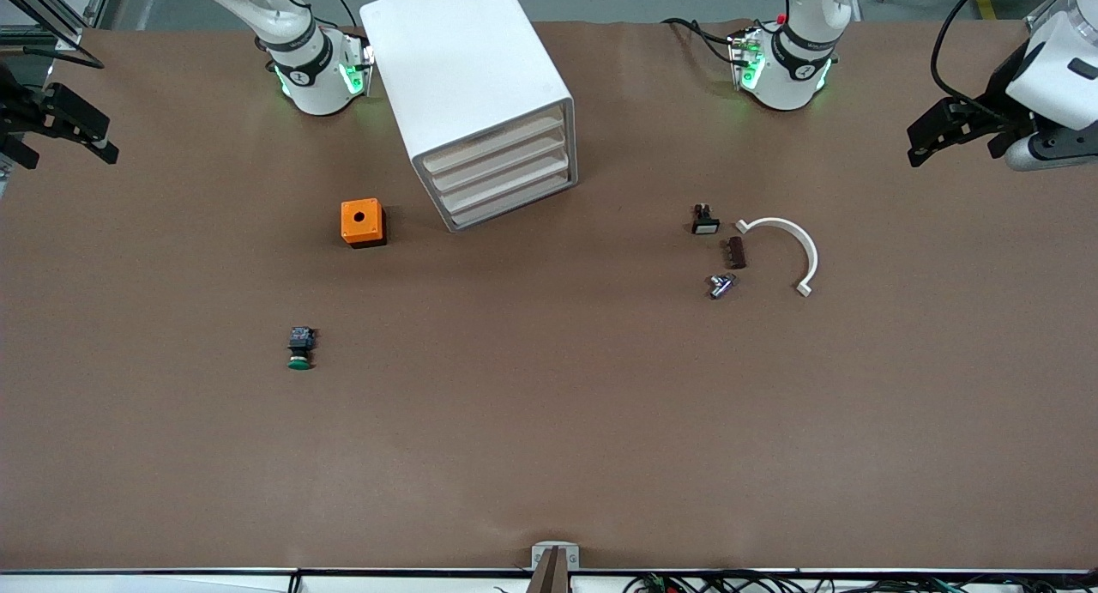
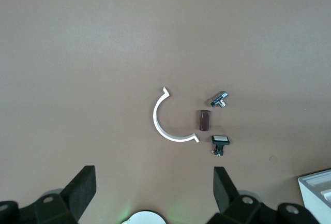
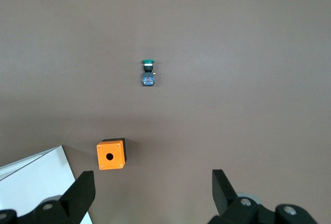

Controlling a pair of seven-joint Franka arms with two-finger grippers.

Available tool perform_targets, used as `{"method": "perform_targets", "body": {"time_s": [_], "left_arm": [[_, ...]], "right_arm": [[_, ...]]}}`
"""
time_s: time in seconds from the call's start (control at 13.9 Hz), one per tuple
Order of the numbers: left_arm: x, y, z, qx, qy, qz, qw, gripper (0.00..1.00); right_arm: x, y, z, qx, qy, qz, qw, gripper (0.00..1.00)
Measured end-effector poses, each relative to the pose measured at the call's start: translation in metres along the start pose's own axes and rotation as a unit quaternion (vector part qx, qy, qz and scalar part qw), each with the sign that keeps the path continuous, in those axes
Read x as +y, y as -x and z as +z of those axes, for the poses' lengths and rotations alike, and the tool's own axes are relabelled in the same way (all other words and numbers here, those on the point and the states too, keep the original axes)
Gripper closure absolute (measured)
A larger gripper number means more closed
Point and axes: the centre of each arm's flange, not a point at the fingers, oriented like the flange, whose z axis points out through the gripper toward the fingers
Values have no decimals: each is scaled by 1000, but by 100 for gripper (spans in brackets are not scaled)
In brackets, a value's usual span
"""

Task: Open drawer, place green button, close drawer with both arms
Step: 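Reach the right gripper to the green button while the left gripper approaches the cabinet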

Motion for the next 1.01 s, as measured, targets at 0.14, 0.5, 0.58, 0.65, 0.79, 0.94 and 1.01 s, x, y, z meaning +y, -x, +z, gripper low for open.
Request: {"method": "perform_targets", "body": {"time_s": [0.14,0.5,0.58,0.65,0.79,0.94,1.01], "left_arm": [[0,0,0,0,0,0,1000,0],[1,-10,13,-14,-1,1,1000,0],[2,-15,21,-19,-1,1,1000,0],[3,-24,33,-25,0,1,1000,0],[8,-46,64,-42,1,3,999,0],[15,-69,97,-55,6,4,998,0],[20,-80,113,-65,8,1,998,0]], "right_arm": [[0,0,0,0,0,0,1000,0],[2,0,0,-1,7,0,1000,0],[2,-1,2,-4,9,0,1000,0],[2,-3,7,-9,9,-1,1000,0],[-5,-13,25,-28,8,-9,1000,0],[-21,-28,53,-54,9,-27,998,0],[-30,-35,68,-68,15,-37,997,0]]}}
